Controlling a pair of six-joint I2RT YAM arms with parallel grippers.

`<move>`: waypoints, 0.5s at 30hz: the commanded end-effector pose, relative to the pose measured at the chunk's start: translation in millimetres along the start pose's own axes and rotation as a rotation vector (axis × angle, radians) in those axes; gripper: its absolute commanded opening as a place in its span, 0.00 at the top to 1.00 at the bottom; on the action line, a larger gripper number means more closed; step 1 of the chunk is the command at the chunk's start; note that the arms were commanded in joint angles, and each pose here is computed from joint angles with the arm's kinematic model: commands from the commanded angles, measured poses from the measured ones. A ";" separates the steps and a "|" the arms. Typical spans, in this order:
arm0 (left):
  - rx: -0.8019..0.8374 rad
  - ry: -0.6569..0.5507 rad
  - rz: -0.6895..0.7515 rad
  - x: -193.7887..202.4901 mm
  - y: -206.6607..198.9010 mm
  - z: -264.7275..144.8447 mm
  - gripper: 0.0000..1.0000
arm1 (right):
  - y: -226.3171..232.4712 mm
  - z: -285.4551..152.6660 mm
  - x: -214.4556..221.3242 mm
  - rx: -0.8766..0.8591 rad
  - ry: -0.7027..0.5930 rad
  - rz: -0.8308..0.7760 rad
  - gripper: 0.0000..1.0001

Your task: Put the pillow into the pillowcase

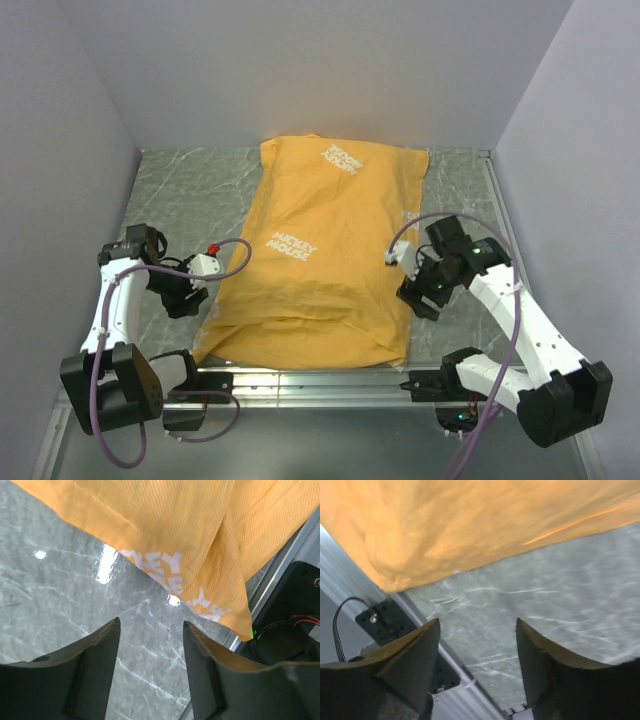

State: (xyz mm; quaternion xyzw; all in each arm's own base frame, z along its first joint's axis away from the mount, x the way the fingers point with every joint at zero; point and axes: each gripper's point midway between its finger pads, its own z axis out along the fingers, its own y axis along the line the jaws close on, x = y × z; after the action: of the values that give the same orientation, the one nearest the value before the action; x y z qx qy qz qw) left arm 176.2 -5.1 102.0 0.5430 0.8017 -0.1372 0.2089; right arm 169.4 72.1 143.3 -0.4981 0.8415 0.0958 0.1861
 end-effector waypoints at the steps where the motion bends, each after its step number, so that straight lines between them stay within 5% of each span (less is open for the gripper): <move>1: 0.033 -0.008 -0.024 -1.6 -4.4 11.7 0.36 | 21.5 17.4 32.2 -0.045 0.150 0.036 0.17; 4: 0.051 0.034 -0.026 3.7 -13.0 25.4 0.24 | 48.5 32.2 42.2 -0.120 0.248 0.047 0.15; 8: 0.017 0.068 0.008 6.7 -9.8 40.2 0.22 | 73.1 46.9 39.3 -0.194 0.340 0.047 0.15; 9: 0.017 0.073 0.017 5.6 -10.8 42.7 0.22 | 75.2 51.0 36.3 -0.170 0.355 -0.013 0.08; 15: 0.089 0.084 0.060 7.4 -18.7 57.9 0.21 | 88.9 73.6 34.1 -0.059 0.441 -0.192 0.07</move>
State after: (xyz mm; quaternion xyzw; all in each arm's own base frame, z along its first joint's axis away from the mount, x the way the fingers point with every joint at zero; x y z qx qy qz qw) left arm 161.0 -29.4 49.7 0.5705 0.7947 -0.1441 0.1492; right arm 90.9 108.1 66.9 -0.5840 0.8104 0.0402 -0.0266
